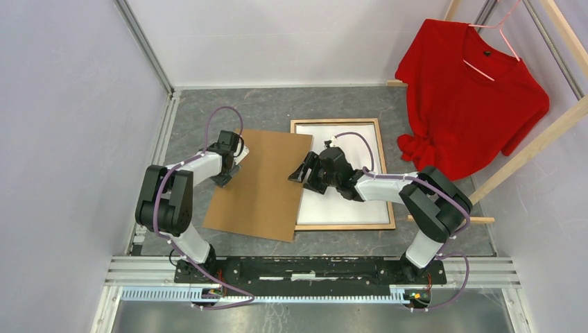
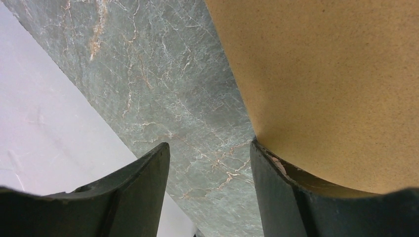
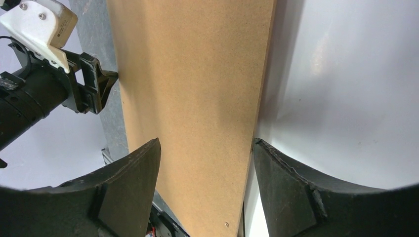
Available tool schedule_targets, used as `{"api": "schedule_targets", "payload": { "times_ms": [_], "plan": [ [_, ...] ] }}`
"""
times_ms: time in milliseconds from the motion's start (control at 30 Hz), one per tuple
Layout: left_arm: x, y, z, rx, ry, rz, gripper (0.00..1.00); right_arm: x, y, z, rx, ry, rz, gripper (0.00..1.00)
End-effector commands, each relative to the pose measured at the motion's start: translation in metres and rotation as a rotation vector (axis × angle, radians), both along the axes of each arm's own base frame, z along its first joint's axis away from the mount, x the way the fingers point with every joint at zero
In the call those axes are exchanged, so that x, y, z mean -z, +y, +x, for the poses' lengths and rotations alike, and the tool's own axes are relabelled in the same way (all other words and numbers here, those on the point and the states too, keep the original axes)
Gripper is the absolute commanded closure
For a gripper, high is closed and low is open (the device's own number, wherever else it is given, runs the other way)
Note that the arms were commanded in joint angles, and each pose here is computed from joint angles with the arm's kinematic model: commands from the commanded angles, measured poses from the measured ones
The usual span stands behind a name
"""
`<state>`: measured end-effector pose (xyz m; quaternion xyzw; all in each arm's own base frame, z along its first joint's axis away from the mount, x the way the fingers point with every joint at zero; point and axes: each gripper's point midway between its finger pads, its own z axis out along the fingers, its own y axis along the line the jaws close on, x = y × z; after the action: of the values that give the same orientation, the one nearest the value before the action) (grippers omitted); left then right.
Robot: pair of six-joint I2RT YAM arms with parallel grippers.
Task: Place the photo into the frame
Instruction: Turn over the photo frame item at the center of the board.
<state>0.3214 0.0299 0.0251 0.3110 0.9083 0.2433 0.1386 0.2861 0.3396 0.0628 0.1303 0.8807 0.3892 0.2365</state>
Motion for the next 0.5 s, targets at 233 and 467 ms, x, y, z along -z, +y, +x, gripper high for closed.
{"api": "schedule_targets", "payload": {
  "times_ms": [233, 467],
  "plan": [
    [0.0530, -0.0397, -0.0523, -0.007, 0.225, -0.215, 0.31, -0.0080, -0.0026, -0.0006, -0.013, -0.045, -0.020, 0.27],
    [0.0522, -0.0392, -0.0521, -0.008, 0.224, -0.209, 0.31, -0.0134, 0.0031, 0.0030, -0.022, -0.056, -0.007, 0.28]
  ]
}}
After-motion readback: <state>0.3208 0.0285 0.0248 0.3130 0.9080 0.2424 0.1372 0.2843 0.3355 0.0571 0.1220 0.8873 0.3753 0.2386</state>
